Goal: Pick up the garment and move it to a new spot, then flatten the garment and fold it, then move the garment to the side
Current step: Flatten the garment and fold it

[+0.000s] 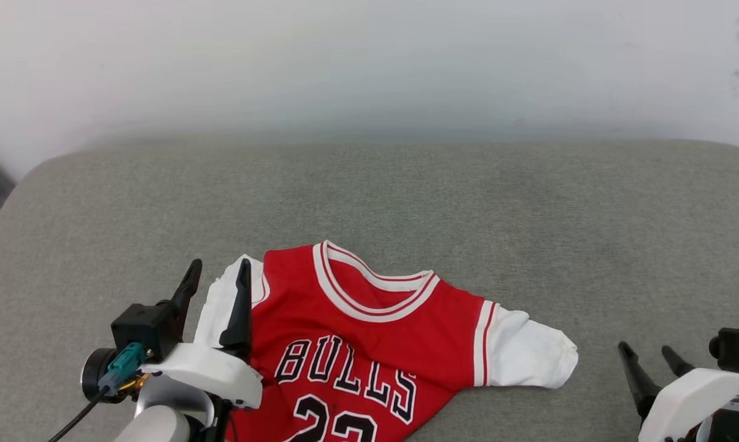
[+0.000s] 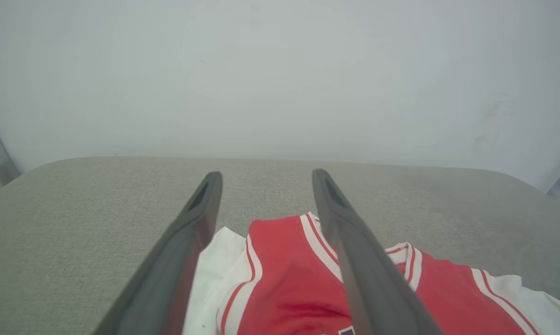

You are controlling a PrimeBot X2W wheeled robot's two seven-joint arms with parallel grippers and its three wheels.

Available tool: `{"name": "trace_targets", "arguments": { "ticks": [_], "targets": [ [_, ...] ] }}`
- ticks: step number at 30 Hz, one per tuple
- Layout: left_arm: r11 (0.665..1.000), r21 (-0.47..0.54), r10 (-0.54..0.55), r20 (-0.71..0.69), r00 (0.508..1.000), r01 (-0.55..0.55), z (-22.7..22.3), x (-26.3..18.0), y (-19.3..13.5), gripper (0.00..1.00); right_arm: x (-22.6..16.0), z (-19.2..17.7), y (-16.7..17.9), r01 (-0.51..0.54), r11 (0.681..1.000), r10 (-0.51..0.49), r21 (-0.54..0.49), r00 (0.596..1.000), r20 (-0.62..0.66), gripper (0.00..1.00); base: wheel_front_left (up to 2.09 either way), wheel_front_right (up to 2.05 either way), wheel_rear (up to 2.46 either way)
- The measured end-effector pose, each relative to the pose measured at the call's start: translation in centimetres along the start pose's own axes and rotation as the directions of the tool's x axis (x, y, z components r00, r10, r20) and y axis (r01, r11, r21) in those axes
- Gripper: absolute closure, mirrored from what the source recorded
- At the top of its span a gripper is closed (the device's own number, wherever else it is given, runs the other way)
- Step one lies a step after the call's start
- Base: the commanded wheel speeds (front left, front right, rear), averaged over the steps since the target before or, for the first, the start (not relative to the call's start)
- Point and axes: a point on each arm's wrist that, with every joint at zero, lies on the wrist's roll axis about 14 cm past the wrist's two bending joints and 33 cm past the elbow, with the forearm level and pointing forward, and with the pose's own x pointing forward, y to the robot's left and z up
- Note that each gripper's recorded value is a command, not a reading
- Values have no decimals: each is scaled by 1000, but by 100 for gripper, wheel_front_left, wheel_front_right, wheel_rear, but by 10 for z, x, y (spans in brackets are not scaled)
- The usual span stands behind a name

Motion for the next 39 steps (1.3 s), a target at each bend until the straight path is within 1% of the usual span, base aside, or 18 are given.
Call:
{"name": "trace_targets", "arguments": {
  "ticks": [3, 7, 12, 15, 17, 19, 21, 24, 25, 26, 27, 28, 31, 34, 35, 36, 39],
  "targets": [
    [1000, -6, 8, -6, 1000, -8, -2, -2, 2, 0, 6, -24, 0, -22, 1000, 21, -6, 988, -152, 0, 0, 0, 0],
    [1000, -13, 20, -26, 999, -20, -8, -3, 5, 0, 14, -49, 4, -57, 998, 52, -6, 944, -325, 0, 0, 0, 0],
    [999, -24, 45, -26, 999, -46, -11, 4, 12, 0, 39, -52, 22, -129, 991, 109, -20, 903, -417, 0, 0, 0, 0],
    [997, -25, 69, -39, 997, -70, -17, 5, 20, 0, 54, -55, 30, -168, 985, 130, -42, 877, -462, 0, 0, 0, 0],
    [996, -21, 86, -42, 995, -87, -20, 5, 26, 0, 62, -62, 31, -182, 981, 124, -66, 853, -507, 0, 0, 0, 0],
    [995, -19, 102, -50, 994, -103, -23, 5, 31, 0, 67, -72, 36, -197, 979, 140, -48, 828, -543, 0, 0, 0, 0],
    [993, -21, 111, -58, 992, -112, -26, 4, 34, 0, 71, -80, 38, -209, 976, 137, -58, 803, -580, 0, 0, 0, 0],
    [991, -17, 131, -59, 990, -132, -27, 4, 41, 0, 74, -88, 39, -215, 976, 142, -45, 775, -615, 0, 0, 0, 0],
    [991, -16, 134, -57, 989, -135, -27, 5, 43, 0, 75, -90, 40, -215, 976, 152, -26, 767, -624, 0, 0, 0, 0],
    [990, -15, 137, -56, 989, -138, -27, 5, 44, 0, 76, -90, 40, -216, 976, 153, -25, 763, -628, 61, 0, 0, 0],
    [990, -15, 139, -54, 989, -140, -26, 5, 45, 0, 76, -90, 40, -217, 976, 153, -25, 762, -629, 100, 0, 0, 0],
    [990, -17, 141, -53, 989, -142, -26, 5, 46, 0, 76, -89, 41, -218, 976, 159, -18, 764, -626, 100, 0, 0, 0],
    [989, -11, 149, -48, 988, -150, -24, 6, 51, 0, 76, -83, 40, -217, 976, 158, -30, 789, -593, 100, 0, 0, 0],
    [988, -10, 155, -47, 987, -155, -21, 6, 55, 0, 78, -69, 34, -205, 976, 138, -68, 837, -529, 100, 0, 0, 0],
    [988, -14, 152, -56, 987, -153, -22, 6, 55, 0, 78, -63, 30, -190, 980, 131, -66, 853, -506, 100, 0, 0, 0],
    [988, -30, 147, -75, 986, -150, -21, 6, 58, 0, 77, -52, 17, -155, 984, 96, -90, 881, -464, 100, 0, 0, 0],
    [989, -26, 146, -84, 986, -149, -15, 11, 66, 0, 72, -37, -3, -93, 992, 51, -85, 913, -405, 100, 0, 0, 0]
  ]
}}
